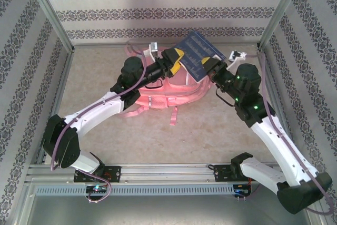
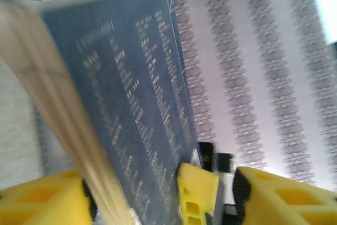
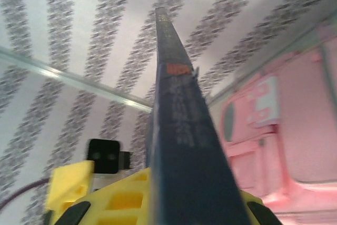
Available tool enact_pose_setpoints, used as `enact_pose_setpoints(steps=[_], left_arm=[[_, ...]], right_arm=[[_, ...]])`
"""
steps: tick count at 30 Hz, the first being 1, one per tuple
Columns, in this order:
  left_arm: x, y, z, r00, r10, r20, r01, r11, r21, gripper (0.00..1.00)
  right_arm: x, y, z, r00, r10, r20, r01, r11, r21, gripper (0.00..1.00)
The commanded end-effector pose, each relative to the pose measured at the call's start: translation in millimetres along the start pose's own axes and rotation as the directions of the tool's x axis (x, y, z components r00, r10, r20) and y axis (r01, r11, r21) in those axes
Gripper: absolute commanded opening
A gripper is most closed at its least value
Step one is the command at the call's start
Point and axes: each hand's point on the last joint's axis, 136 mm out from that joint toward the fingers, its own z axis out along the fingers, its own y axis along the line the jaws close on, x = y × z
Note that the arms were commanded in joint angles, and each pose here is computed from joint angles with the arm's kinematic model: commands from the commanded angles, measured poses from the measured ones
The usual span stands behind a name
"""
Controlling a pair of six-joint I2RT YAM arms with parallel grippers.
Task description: Pack the student bag
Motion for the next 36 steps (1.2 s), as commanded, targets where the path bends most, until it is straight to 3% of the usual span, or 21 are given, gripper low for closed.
enact_pose_setpoints(steps=[1, 5, 10, 20, 25, 36], left_arm=[[8, 37, -4, 0.972, 0.178, -0.153, -0.216, 0.932, -0.292, 0.69], [6, 82, 1, 0.934, 0.217, -0.283, -0.332, 0.819, -0.469, 0.61], [4, 117, 32, 0.908, 0.184, -0.377, -0.368, 0.78, -0.507, 0.59], [-30, 189, 70, 0.883, 0.229, -0.409, -0.452, 0.65, -0.611, 0.56], [-46, 217, 77, 0.903, 0.204, -0.378, -0.414, 0.65, -0.637, 0.55], [-31, 225, 114, 0.913, 0.139, -0.384, -0.333, 0.797, -0.504, 0.46]], right_arm=[[-18, -29, -40, 0.994, -0.096, 0.049, 0.084, 0.973, 0.217, 0.0], [-12, -56, -71, 0.982, -0.188, -0.018, 0.183, 0.92, 0.346, 0.0], [-3, -81, -89, 0.977, -0.203, -0.059, 0.209, 0.891, 0.402, 0.0], [-6, -104, -84, 0.982, -0.166, -0.089, 0.188, 0.881, 0.434, 0.0], [-2, -114, -85, 0.986, -0.138, -0.096, 0.167, 0.884, 0.438, 0.0], [8, -131, -88, 0.985, -0.104, -0.138, 0.156, 0.88, 0.449, 0.0]])
